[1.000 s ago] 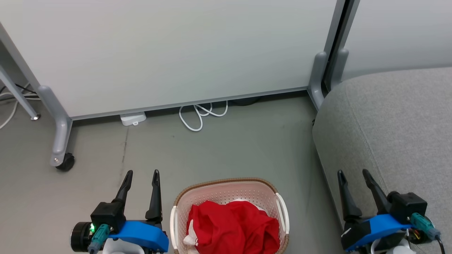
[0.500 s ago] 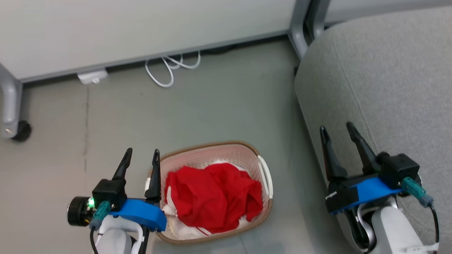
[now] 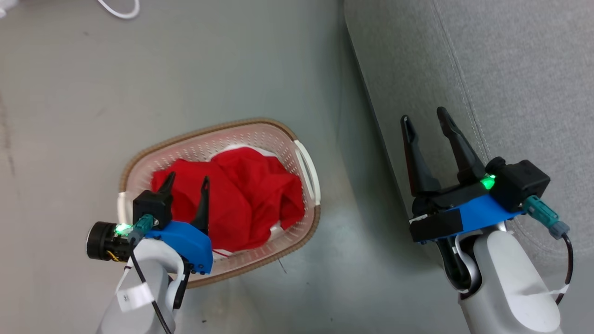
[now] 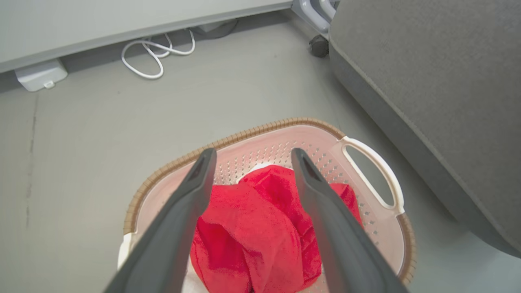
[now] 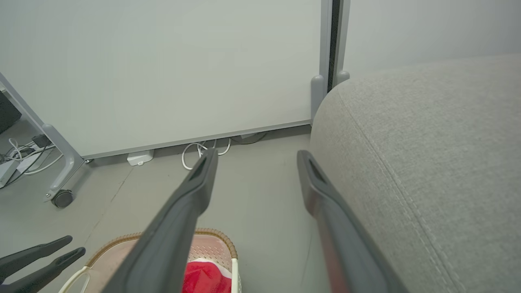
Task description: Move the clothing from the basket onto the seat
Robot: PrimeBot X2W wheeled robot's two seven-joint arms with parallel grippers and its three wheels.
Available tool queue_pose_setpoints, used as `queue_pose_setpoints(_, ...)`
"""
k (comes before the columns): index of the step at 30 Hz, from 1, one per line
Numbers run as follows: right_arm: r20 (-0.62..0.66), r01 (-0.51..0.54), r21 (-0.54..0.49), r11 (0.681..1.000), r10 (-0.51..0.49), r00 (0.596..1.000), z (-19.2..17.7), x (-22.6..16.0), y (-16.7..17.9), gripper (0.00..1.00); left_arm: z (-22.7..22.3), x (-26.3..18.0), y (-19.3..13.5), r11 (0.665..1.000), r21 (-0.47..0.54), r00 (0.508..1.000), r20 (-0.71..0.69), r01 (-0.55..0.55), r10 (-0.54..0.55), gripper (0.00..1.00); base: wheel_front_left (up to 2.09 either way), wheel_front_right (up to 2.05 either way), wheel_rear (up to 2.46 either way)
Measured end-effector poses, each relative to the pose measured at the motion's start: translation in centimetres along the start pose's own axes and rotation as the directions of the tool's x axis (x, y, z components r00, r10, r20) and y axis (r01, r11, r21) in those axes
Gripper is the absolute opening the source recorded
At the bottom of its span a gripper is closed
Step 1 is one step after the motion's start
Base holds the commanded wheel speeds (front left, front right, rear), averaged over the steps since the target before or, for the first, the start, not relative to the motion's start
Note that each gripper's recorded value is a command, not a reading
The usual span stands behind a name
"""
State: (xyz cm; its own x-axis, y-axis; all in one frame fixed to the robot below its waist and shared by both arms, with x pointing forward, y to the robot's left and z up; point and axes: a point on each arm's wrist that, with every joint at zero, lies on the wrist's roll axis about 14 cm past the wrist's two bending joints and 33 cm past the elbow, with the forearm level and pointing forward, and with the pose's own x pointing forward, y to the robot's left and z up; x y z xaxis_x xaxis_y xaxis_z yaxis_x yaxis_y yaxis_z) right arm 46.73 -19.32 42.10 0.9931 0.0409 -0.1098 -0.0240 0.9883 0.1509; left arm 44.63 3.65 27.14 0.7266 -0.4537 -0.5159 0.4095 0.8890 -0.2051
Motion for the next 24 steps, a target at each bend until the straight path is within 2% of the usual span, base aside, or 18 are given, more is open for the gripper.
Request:
queue_pose_setpoints(5,-0.043,0.027,0.011,1.000,-0.027,0.999,-1.9,0.4,-1.2,1.00,-4.6,2.3,0.7,1.000,-0.017,0.984,-0.177,-0.015,0.012,1.00,0.00,0.00,0.00)
queue_pose_setpoints(9,-0.071,0.043,0.016,0.999,-0.042,0.997,-3.0,0.5,-1.8,1.00,-8.4,3.0,1.0,0.998,-0.042,0.947,-0.318,-0.054,0.037,1.00,0.00,0.00,0.00)
queue_pose_setpoints(24,-0.128,0.071,0.037,0.997,-0.065,0.990,-5.3,0.4,-2.9,1.00,-14.0,5.3,2.2,0.976,-0.107,0.848,-0.519,-0.188,0.106,1.00,0.00,0.00,0.00)
